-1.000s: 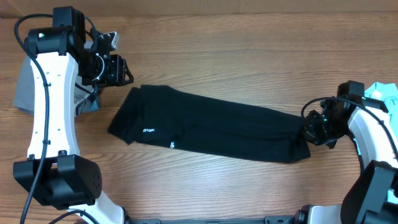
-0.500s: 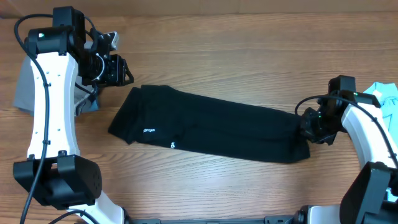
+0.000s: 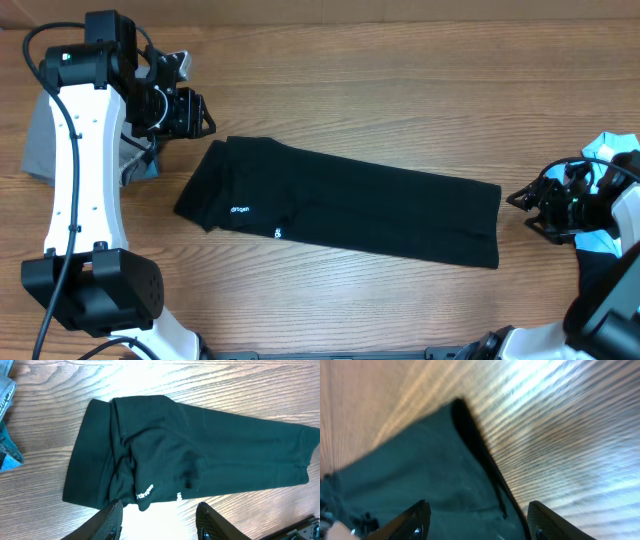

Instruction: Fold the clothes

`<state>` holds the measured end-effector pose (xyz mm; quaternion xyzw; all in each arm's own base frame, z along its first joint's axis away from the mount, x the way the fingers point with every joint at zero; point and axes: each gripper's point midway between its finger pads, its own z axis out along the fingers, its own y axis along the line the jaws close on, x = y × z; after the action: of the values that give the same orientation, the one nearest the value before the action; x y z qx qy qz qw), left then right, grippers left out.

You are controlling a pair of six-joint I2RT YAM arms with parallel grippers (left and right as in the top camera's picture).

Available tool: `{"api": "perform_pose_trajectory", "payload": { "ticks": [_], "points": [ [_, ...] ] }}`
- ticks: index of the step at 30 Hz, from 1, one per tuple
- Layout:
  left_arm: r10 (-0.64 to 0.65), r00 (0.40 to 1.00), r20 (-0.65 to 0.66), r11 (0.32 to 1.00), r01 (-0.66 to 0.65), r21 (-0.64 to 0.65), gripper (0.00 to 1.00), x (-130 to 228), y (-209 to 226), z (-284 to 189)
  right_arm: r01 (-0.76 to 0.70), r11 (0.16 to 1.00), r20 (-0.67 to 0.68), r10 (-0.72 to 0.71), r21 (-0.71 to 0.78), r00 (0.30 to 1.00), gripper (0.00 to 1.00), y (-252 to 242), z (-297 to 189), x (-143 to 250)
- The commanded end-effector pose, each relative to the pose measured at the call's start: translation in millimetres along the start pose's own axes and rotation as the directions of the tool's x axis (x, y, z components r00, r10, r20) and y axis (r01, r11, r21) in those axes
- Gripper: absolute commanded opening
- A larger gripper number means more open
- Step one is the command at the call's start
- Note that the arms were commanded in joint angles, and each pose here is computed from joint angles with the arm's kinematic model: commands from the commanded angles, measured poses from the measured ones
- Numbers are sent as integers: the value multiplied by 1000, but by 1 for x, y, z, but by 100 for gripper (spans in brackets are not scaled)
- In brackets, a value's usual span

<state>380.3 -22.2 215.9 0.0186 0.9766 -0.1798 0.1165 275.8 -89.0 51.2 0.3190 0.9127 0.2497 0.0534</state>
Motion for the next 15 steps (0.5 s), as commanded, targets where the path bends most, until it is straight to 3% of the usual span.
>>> {"api": "perform_pose_trajectory", "payload": {
  "ticks": [1, 9, 14, 15],
  "points": [
    [44, 999, 29, 999, -45, 2, 51, -4, -5, -8, 7, 998, -114, -13, -55, 993, 65, -4, 26, 12],
    [45, 999, 30, 999, -45, 1, 51, -4, -5, -8, 24, 1000, -255, -28, -19, 967, 64, -9, 61, 32],
    [45, 999, 30, 999, -45, 1, 51, -4, -5, -8, 96, 994, -276, -78, 50, 958, 46, -6, 72, 37],
    [44, 999, 28, 999, -44, 2, 51, -3, -5, -8, 87, 991, -273, -57, 100, 960, 35, -11, 73, 36]
  ]
}}
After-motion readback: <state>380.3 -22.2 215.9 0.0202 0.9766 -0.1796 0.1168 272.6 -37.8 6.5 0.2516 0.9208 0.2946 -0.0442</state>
